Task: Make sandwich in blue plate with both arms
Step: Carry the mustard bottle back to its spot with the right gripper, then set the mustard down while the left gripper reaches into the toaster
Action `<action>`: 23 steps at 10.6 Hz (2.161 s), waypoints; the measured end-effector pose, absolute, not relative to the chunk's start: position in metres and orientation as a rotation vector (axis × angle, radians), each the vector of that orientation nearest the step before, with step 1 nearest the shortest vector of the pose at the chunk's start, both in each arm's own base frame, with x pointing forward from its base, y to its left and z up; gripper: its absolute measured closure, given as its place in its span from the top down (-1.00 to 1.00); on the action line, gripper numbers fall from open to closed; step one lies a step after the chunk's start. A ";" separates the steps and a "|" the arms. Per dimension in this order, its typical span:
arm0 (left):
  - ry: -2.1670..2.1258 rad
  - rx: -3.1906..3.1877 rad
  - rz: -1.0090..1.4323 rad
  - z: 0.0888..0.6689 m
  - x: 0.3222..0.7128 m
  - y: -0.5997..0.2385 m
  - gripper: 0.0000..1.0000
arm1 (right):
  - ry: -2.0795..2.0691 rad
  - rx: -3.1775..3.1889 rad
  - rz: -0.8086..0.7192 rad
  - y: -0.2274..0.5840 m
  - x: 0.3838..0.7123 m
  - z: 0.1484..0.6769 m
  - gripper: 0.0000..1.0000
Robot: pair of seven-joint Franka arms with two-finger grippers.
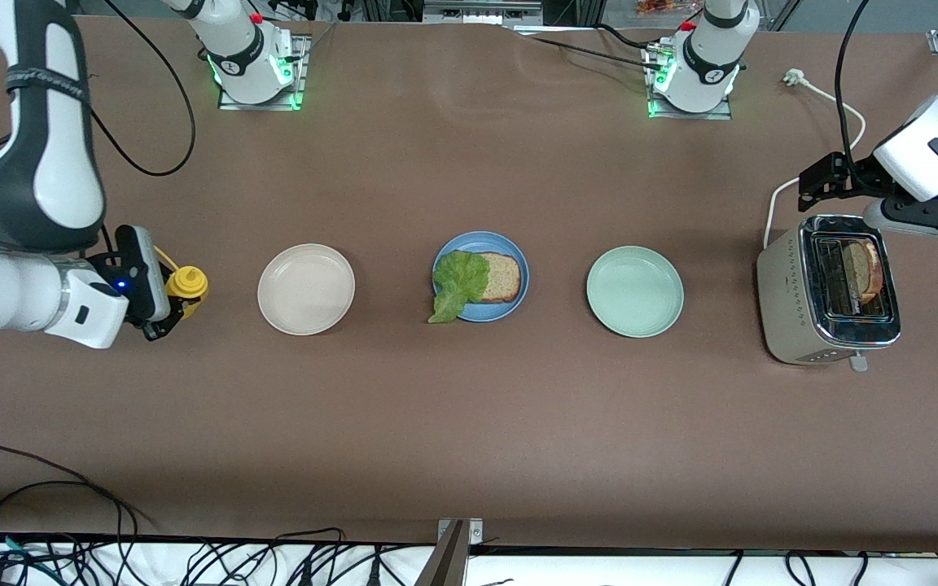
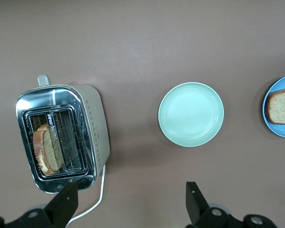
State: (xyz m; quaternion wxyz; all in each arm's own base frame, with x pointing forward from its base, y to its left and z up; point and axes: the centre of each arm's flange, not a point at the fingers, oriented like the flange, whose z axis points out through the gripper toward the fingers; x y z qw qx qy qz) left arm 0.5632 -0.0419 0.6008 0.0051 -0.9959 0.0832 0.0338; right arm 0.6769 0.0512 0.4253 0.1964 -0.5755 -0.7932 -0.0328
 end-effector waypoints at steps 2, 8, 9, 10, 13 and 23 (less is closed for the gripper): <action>0.259 -3.119 0.111 0.596 0.566 -0.041 1.00 | -2.171 -1.493 -0.191 0.030 0.669 0.399 -0.83; 0.160 -3.128 0.091 0.548 0.603 -0.005 1.00 | -1.950 -1.217 -0.441 -0.038 0.620 0.319 -0.85; 0.146 -3.128 0.100 0.538 0.608 0.001 1.00 | -1.924 -1.211 -0.460 -0.048 0.609 0.294 -0.86; 0.129 -3.127 0.105 0.527 0.613 0.007 1.00 | -1.911 -1.215 -0.477 -0.059 0.598 0.268 -0.87; 0.072 -3.121 0.119 0.506 0.623 0.031 1.00 | -1.831 -1.236 -0.538 -0.090 0.569 0.186 -0.87; 0.147 -3.045 0.058 0.446 0.637 0.079 1.00 | -1.823 -1.262 -0.612 -0.085 0.579 0.159 -0.87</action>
